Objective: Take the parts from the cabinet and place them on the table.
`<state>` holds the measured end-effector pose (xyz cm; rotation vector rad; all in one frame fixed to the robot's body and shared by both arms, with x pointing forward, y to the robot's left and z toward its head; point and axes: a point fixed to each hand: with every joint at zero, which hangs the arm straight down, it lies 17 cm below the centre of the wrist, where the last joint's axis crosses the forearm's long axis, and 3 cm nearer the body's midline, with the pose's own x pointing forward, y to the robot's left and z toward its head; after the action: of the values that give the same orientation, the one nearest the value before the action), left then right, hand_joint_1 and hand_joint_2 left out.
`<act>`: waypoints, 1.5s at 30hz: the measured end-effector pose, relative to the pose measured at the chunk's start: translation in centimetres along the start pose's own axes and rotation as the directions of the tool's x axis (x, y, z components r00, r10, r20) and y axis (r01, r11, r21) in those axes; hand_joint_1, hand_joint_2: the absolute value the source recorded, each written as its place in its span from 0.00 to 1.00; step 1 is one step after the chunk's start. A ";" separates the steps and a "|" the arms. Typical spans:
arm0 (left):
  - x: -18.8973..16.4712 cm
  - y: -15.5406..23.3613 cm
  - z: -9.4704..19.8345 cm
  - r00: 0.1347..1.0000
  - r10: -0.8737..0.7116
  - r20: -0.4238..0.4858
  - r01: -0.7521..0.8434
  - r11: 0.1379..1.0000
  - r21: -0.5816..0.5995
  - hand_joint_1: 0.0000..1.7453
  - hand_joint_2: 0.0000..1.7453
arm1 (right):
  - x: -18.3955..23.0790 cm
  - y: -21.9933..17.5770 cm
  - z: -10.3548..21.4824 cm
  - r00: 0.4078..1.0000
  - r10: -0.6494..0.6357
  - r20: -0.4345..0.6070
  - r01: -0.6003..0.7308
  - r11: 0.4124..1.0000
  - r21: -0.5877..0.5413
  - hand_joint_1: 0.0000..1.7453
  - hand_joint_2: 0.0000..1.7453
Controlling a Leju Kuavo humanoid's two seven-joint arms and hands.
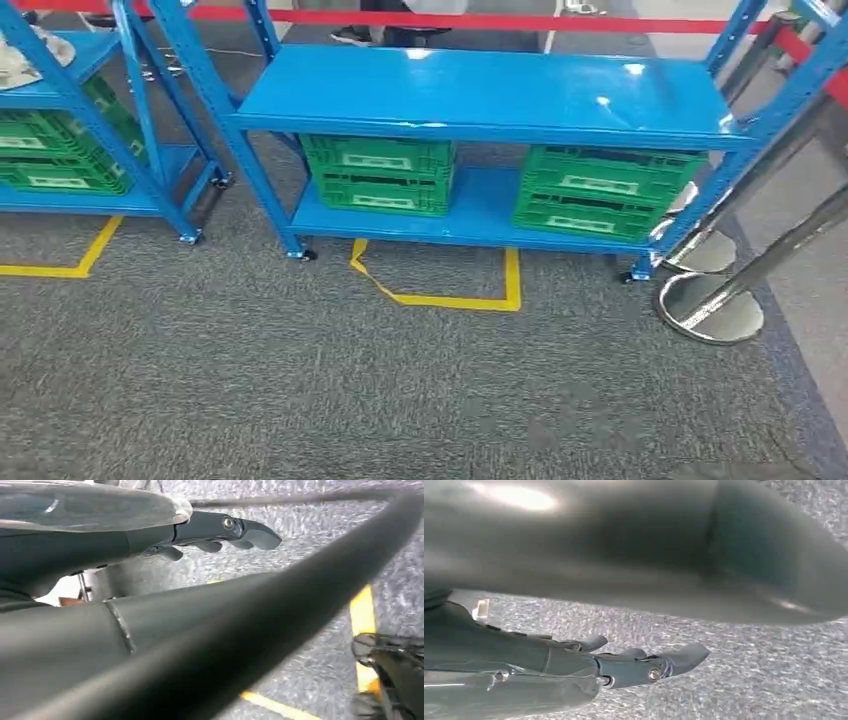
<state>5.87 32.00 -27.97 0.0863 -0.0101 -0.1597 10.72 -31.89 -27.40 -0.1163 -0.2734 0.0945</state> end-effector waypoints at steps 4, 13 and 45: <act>0.4 -0.2 0.0 1.000 0.000 0.006 0.000 1.000 -0.003 0.00 0.00 | -0.3 -0.2 0.0 1.000 0.003 -0.006 -0.003 1.000 -0.002 0.00 0.00; 0.7 -0.2 0.1 1.000 0.000 0.010 0.000 1.000 -0.004 0.00 0.00 | 0.0 -0.3 0.0 1.000 0.003 -0.001 -0.003 1.000 -0.004 0.00 0.00; 0.6 -0.6 0.1 1.000 -0.004 0.011 0.004 1.000 -0.008 0.00 0.00 | 0.0 -0.4 -0.1 1.000 -0.010 -0.005 0.010 1.000 -0.011 0.00 0.00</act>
<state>6.39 31.33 -27.94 0.0775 -0.0199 -0.1640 10.78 -32.29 -27.40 -0.1257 -0.2694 0.0833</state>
